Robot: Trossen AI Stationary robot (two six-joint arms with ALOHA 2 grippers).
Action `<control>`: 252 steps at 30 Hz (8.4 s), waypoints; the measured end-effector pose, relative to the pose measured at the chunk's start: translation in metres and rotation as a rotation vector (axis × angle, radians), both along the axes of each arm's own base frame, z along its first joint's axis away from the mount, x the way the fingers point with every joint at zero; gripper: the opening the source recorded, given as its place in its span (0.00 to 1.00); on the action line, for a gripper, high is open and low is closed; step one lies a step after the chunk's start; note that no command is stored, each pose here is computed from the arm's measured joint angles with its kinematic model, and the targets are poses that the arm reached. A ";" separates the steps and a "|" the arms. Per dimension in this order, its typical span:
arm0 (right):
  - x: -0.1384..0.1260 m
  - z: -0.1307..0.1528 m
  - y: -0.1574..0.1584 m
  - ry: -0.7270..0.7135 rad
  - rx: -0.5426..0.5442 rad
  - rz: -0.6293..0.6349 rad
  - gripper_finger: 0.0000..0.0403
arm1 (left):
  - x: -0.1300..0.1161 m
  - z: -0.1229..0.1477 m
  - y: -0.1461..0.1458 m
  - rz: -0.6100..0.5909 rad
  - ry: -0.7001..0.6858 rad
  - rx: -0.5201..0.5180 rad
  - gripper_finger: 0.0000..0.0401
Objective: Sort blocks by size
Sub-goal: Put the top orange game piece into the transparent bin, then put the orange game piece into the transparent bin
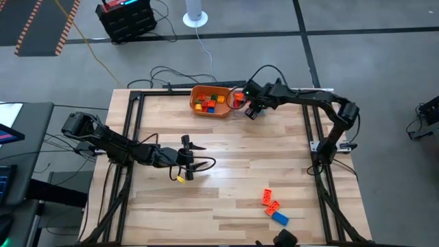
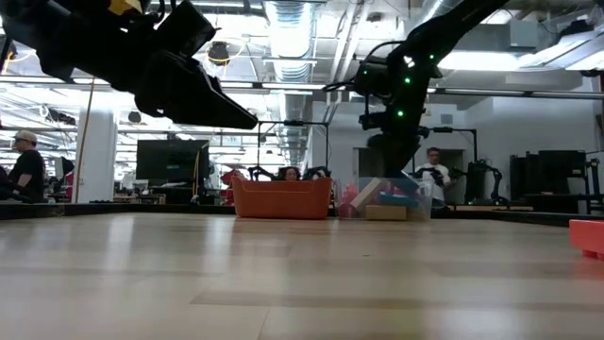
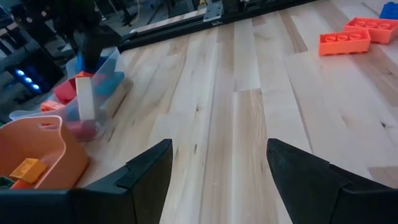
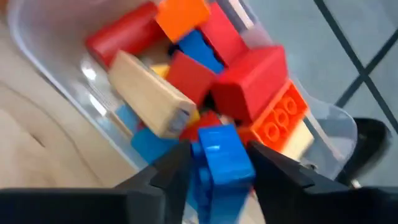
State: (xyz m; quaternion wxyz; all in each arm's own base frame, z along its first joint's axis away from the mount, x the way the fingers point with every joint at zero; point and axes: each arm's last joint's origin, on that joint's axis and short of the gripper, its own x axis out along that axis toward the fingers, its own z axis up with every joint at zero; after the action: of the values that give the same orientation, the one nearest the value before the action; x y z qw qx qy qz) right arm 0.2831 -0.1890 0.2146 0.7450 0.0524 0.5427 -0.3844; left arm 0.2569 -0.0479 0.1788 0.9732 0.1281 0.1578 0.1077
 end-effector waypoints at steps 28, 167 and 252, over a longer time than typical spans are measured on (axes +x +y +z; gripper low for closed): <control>-0.052 -0.008 0.296 -0.162 0.552 -0.176 0.56 | -0.001 0.000 -0.003 -0.009 -0.006 -0.035 0.63; 0.007 0.064 0.053 0.002 -0.237 0.944 0.39 | -0.001 -0.008 0.019 0.102 0.126 0.146 0.63; -0.017 -0.031 0.359 0.411 0.065 0.666 0.49 | -0.004 -0.009 0.006 0.070 0.114 0.103 0.63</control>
State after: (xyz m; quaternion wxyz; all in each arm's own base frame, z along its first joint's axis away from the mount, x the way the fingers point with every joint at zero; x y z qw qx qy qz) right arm 0.2663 0.1698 0.1835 0.7025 -0.1809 0.6799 -0.1068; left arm 0.2534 -0.0416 0.1699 0.9503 0.1786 0.2117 0.1421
